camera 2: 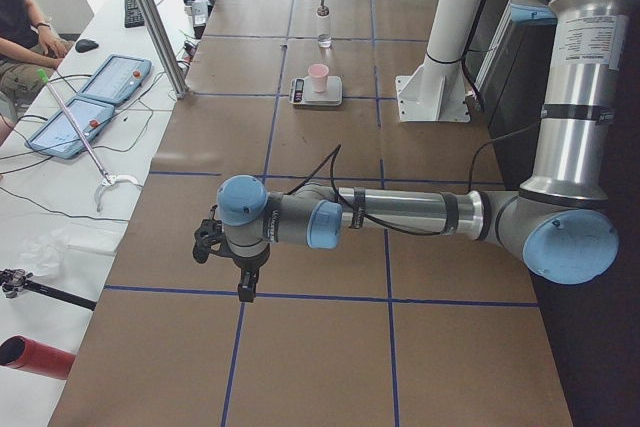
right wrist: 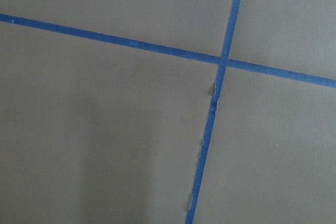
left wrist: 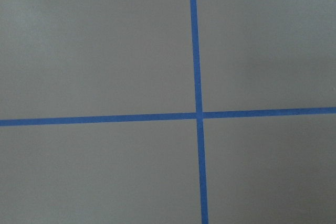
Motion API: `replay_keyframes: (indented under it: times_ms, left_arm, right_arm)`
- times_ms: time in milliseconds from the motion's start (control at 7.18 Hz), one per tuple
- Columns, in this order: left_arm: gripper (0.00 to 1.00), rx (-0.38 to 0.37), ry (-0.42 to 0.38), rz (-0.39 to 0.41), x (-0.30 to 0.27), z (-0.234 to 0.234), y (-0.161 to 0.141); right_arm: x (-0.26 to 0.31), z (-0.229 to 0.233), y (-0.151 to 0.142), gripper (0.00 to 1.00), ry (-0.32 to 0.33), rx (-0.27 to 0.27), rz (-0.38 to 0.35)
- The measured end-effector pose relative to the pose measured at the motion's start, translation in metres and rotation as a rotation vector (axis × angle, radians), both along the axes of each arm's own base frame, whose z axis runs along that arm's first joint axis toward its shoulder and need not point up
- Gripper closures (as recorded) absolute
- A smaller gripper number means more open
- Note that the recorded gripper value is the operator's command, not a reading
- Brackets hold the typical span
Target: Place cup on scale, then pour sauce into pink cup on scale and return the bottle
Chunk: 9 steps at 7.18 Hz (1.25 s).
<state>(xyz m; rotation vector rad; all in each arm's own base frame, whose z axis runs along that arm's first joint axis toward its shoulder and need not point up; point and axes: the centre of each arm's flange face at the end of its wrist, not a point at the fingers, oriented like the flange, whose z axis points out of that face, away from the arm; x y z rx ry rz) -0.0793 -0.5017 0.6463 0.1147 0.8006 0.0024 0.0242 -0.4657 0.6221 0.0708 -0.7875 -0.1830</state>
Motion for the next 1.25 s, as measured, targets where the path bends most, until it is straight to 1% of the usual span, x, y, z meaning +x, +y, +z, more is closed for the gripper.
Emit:
replay_keyframes:
  times_ms: [139, 279, 557, 836, 975, 1254]
  left_arm:
    - [0.0, 0.011, 0.017, 0.014, -0.001, 0.008, 0.014]
    - [0.0, 0.024, 0.029, 0.021, 0.0, 0.008, 0.021]
    - [0.0, 0.024, 0.036, 0.025, 0.002, 0.016, 0.015]
    - [0.0, 0.026, 0.023, 0.025, 0.002, 0.017, 0.015]
    - [0.0, 0.023, 0.018, 0.024, 0.002, 0.013, 0.013]
    - [0.0, 0.0, 0.015, 0.025, 0.001, -0.009, 0.011]
  right_arm:
    - [0.0, 0.0, 0.001, 0.0, -0.004, -0.001, 0.001]
    - [0.001, -0.001, 0.002, 0.0, -0.004, 0.0, 0.002]
    - [0.0, -0.008, -0.004, 0.0, 0.004, 0.016, -0.001]
    - [0.001, -0.017, -0.015, 0.0, 0.038, 0.037, 0.001]
    - [0.002, -0.018, -0.017, 0.0, 0.053, 0.035, 0.003]
    - [0.005, -0.018, -0.016, 0.0, 0.059, 0.015, 0.008]
